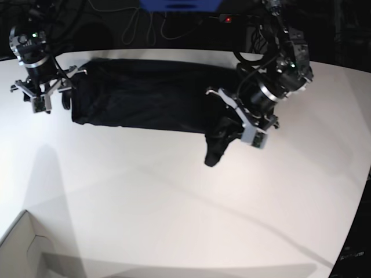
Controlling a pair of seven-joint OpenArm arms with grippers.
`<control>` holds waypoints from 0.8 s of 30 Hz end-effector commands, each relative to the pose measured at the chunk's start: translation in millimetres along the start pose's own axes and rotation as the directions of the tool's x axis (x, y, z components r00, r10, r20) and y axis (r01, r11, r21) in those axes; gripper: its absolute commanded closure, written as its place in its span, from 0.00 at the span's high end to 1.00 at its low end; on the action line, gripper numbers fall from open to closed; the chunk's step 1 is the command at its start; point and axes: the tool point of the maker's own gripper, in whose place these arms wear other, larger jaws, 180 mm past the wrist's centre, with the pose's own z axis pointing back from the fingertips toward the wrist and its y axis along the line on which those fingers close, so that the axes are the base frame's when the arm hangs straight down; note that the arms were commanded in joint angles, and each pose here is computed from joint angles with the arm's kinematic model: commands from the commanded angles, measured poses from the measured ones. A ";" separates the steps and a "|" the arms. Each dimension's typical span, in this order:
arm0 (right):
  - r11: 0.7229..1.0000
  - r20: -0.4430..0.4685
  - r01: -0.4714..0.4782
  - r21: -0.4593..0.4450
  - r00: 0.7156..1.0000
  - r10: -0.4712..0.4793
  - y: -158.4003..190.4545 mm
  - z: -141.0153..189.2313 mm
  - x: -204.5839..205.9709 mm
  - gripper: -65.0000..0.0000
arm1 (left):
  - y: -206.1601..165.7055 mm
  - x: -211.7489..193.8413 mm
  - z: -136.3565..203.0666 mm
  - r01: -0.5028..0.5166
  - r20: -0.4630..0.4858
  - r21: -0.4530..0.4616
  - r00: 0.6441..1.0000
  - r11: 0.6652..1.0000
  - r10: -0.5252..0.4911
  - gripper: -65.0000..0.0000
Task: Layout the t-shirt on the table in an organized manner, then fold the t-shirt properly
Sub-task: 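Fold the strip end near the left gripper inward toward the right gripper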
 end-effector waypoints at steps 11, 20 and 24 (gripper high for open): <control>1.000 0.050 -0.008 -0.007 0.999 0.008 -3.5 2.6 13.3 0.47 | -32.0 -1.5 -14.5 0.144 -0.036 -0.054 0.989 0.988 -0.146 0.00; 1.000 0.050 -0.008 -0.007 0.999 0.008 -3.5 2.6 13.3 0.47 | -31.2 -1.9 -15.2 0.148 -0.045 -0.054 0.988 0.987 -0.151 0.01; 1.000 0.049 -0.008 -0.007 0.999 0.008 -3.4 2.8 12.7 0.47 | -33.4 -3.4 -14.6 0.147 -0.046 -0.064 0.988 0.987 -0.150 0.15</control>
